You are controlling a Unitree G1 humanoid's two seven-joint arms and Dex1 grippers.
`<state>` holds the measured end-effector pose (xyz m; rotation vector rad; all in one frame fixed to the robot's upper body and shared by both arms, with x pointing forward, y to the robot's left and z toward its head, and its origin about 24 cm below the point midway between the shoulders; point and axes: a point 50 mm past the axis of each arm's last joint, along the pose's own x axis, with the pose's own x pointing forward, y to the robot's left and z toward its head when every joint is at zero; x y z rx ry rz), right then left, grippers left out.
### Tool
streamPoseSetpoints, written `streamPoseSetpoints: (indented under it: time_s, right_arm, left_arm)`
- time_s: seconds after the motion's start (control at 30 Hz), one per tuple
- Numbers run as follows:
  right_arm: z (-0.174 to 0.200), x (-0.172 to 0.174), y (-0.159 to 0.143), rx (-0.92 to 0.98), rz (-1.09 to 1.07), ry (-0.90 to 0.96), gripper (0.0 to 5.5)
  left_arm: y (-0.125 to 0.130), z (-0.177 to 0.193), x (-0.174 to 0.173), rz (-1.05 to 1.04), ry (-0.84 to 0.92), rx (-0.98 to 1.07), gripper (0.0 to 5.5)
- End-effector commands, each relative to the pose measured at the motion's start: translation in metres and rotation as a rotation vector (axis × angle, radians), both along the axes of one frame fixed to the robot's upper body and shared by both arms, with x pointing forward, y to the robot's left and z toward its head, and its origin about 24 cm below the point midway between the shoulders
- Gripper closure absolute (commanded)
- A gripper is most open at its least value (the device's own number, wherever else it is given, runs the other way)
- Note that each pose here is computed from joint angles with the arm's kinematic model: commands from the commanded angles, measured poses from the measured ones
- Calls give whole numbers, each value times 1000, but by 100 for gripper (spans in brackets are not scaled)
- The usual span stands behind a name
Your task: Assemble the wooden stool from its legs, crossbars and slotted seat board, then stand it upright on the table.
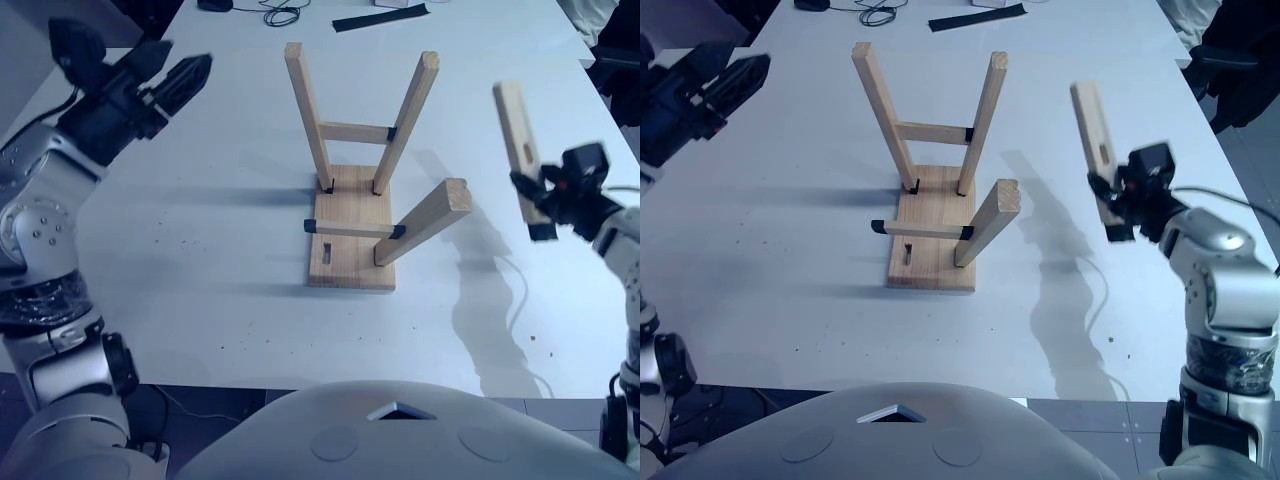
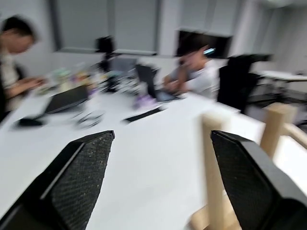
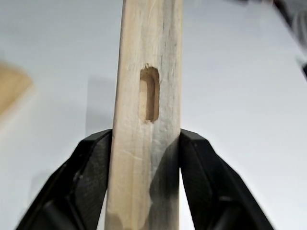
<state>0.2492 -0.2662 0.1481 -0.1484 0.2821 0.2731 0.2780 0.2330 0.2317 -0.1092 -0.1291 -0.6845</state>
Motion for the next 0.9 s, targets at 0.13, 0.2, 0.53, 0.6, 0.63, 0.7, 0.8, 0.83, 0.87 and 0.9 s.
streamPoseSetpoints:
  time_s: [0.13, 0.2, 0.53, 0.6, 0.63, 0.7, 0.8, 0.83, 0.87, 0.9]
  right_arm:
    - [99, 18, 34, 283, 371, -381, 343]
    - [110, 22, 46, 317, 487, -409, 343]
    - [84, 59, 115, 340, 875, -232, 343]
    - [83, 59, 123, 330, 924, -214, 343]
    - [83, 58, 126, 327, 948, -209, 343]
    - [84, 54, 130, 324, 985, -205, 343]
    - [87, 50, 133, 317, 1015, -207, 343]
    - [88, 50, 133, 315, 1020, -209, 343]
    - [90, 49, 133, 313, 1026, -211, 343]
    - [91, 49, 133, 310, 1031, -212, 343]
  left_arm:
    - [-55, 29, 18, -359, -36, -99, 178]
    - [-66, 30, 22, -416, -32, -131, 178]
    - [-109, 27, 28, -700, -34, -201, 178]
    - [-108, 31, 28, -731, -44, -208, 178]
    - [-107, 31, 28, -739, -43, -206, 178]
    - [-105, 31, 30, -741, -34, -202, 178]
    - [-102, 27, 30, -749, -16, -186, 178]
    - [-102, 25, 29, -753, -9, -176, 178]
    - [-101, 23, 28, -759, -3, -164, 178]
    - [-101, 21, 27, -765, 1, -154, 178]
